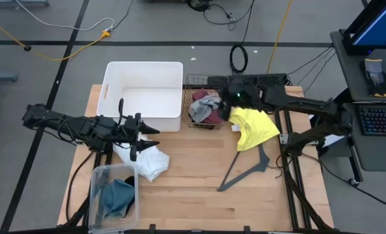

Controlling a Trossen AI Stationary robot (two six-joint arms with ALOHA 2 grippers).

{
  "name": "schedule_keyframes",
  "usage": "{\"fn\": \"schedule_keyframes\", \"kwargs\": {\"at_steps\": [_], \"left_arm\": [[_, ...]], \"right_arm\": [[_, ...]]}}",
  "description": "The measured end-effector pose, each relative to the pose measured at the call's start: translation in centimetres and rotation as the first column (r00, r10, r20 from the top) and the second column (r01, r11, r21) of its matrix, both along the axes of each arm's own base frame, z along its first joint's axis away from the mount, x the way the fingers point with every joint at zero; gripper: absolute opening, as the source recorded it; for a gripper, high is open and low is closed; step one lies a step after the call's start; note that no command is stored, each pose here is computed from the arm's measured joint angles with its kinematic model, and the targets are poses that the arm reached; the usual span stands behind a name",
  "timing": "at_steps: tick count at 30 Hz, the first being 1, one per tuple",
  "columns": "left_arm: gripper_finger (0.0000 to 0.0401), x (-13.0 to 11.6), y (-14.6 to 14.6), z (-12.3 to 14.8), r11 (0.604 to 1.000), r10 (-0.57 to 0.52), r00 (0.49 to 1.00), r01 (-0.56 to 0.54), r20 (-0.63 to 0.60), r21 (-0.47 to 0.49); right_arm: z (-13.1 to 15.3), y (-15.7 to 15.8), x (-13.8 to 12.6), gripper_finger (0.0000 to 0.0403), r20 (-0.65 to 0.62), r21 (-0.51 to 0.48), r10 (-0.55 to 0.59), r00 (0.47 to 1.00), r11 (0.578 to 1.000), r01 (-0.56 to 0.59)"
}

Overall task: Pick & Place Cloths
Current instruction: Put the yellow shirt into the white bin

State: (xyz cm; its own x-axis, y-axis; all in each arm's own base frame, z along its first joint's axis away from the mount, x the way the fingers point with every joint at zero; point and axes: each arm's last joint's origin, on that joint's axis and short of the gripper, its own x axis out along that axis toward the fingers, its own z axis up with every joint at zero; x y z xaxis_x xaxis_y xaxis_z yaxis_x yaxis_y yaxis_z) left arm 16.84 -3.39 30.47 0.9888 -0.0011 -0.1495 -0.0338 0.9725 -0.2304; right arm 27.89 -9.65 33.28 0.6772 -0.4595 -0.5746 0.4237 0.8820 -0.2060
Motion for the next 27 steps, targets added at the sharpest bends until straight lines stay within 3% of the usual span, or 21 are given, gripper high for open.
{"fn": "schedule_keyframes", "kwargs": {"at_steps": [6,11,19,27], "left_arm": [[0.0223,0.0,0.0,0.0,1.000,0.001,1.000,-0.001,0.000,-0.002],[0.0223,0.0,0.0,0.0,1.000,0.001,1.000,-0.001,0.000,-0.004],[0.0223,0.0,0.0,0.0,1.000,0.006,1.000,-0.006,0.000,-0.026],[0.0223,0.0,0.0,0.0,0.997,0.014,1.000,-0.014,0.000,-0.078]], "right_arm": [[-0.5,3.1,-2.3,0.0203,-0.131,0.191,-0.046,0.990,0.979,0.071],[-1.2,4.7,-4.2,0.0212,-0.281,0.269,-0.071,0.957,0.951,0.150],[-2.2,5.4,-6.6,0.0270,-0.518,0.284,-0.103,0.849,0.916,0.284],[-2.7,4.8,-7.4,0.0307,-0.573,0.276,-0.138,0.808,0.896,0.348]]}}
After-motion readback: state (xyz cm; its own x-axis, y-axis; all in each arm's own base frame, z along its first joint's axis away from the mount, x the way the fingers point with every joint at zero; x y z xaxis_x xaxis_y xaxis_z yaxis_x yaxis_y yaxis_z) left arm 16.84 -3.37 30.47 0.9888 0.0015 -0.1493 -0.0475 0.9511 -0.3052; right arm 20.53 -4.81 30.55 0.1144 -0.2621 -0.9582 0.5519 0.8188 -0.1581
